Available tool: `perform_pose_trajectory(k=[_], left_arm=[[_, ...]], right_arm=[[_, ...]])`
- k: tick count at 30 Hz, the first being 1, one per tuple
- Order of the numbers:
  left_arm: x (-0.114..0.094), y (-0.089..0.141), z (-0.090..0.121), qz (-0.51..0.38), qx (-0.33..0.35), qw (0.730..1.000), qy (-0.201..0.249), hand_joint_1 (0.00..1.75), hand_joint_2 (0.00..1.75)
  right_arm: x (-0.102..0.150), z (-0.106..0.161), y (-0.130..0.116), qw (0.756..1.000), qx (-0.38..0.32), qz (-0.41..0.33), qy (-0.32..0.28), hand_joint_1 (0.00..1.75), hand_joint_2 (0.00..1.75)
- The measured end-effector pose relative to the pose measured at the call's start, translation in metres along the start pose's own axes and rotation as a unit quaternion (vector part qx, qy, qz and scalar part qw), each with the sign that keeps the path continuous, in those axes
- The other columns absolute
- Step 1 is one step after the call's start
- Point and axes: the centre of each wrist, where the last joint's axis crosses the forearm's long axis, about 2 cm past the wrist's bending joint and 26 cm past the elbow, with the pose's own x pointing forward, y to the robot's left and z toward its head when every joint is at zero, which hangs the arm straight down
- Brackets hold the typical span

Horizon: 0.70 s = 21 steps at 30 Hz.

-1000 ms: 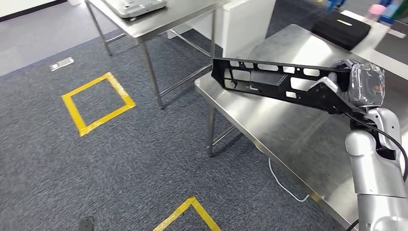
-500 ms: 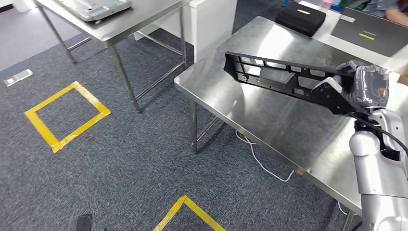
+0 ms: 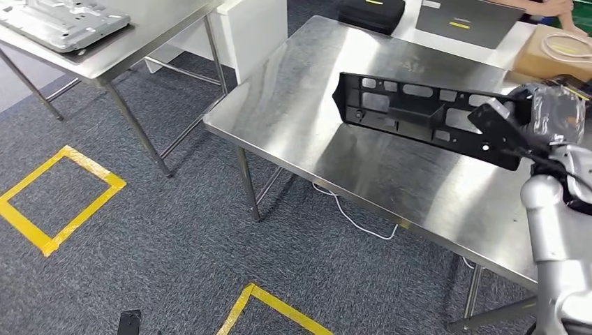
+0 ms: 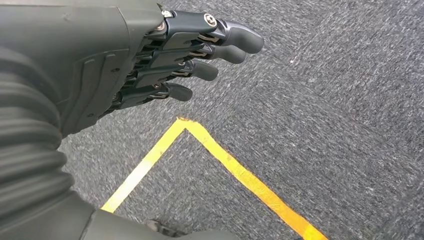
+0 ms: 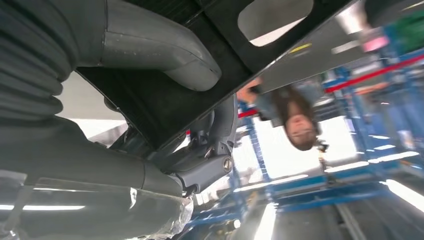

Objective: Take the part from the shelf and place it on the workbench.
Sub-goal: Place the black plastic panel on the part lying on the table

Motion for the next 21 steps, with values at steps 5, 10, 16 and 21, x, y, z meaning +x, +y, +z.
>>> perform_pose_trajectory(k=[5, 10, 16, 21], left_arm=[[-0.006, 0.001, 0.003, 0.008, 0.014, 1.000, -0.018, 0.00, 1.75], [-0.010, 0.001, 0.006, 0.010, 0.040, 0.998, -0.043, 0.00, 1.75], [-0.013, 0.000, 0.009, 0.006, 0.053, 0.997, -0.052, 0.00, 1.75], [-0.014, -0.002, 0.011, 0.008, 0.053, 0.997, -0.051, 0.00, 1.75]], right_arm=[[-0.016, -0.014, 0.004, 0.999, 0.029, 0.012, 0.030, 1.71, 1.75], [-0.037, -0.018, 0.003, 0.997, 0.044, 0.025, 0.061, 1.71, 1.75], [-0.054, -0.012, 0.008, 0.994, 0.067, 0.035, 0.082, 1.71, 1.75], [-0.058, -0.010, 0.009, 0.993, 0.075, 0.037, 0.088, 1.71, 1.75]])
